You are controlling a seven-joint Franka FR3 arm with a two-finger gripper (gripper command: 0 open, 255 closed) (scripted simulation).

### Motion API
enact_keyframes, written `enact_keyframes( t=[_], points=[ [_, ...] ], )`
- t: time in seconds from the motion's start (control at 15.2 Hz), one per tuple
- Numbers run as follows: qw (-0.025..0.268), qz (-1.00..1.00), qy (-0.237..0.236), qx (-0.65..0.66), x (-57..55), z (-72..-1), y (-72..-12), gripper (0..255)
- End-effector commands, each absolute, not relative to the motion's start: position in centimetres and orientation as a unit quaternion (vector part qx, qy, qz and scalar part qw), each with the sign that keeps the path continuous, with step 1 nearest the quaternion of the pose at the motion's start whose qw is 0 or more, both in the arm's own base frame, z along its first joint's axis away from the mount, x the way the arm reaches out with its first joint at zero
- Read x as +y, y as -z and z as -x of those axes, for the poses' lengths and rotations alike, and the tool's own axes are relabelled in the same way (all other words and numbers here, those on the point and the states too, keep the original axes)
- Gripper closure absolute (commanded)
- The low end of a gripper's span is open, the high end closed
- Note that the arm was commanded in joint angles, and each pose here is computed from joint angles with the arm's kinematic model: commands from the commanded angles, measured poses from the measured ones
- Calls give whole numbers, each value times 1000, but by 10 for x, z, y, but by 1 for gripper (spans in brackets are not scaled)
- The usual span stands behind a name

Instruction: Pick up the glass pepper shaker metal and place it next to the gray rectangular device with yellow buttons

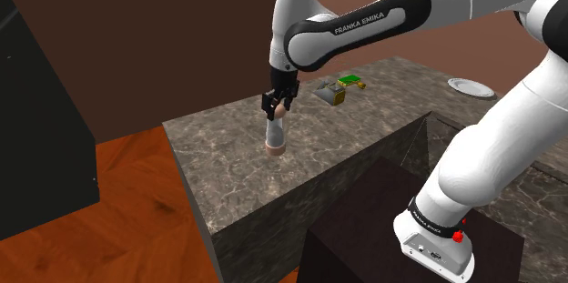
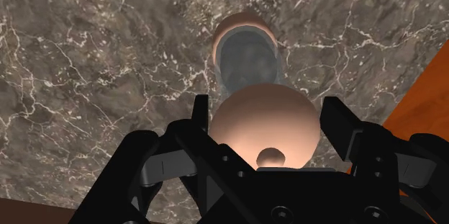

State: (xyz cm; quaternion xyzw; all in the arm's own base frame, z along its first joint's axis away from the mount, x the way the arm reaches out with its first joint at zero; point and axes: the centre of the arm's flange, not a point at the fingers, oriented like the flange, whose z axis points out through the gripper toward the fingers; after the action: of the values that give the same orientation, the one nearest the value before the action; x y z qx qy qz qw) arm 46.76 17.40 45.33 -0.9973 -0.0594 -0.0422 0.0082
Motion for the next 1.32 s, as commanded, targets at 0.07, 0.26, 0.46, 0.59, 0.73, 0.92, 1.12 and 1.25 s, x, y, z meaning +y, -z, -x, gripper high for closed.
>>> enact_keyframes(
  t=[0.07, 0.26, 0.46, 0.59, 0.73, 0.92, 1.12, 1.25],
  points=[
    [8, 997, 42, -59, 174, -467, -469, 255],
    [8, 997, 42, -59, 174, -467, -485, 255],
    [8, 997, 42, -59, 174, -467, -501, 255],
    [8, 997, 42, -59, 174, -467, -511, 255],
    [8, 997, 42, -59, 174, -467, -522, 255],
    [8, 997, 42, -59, 174, -467, -538, 255],
    [8, 997, 42, -59, 174, -467, -553, 255],
    [8, 997, 42, -59, 174, -467, -564, 255]
  ],
)
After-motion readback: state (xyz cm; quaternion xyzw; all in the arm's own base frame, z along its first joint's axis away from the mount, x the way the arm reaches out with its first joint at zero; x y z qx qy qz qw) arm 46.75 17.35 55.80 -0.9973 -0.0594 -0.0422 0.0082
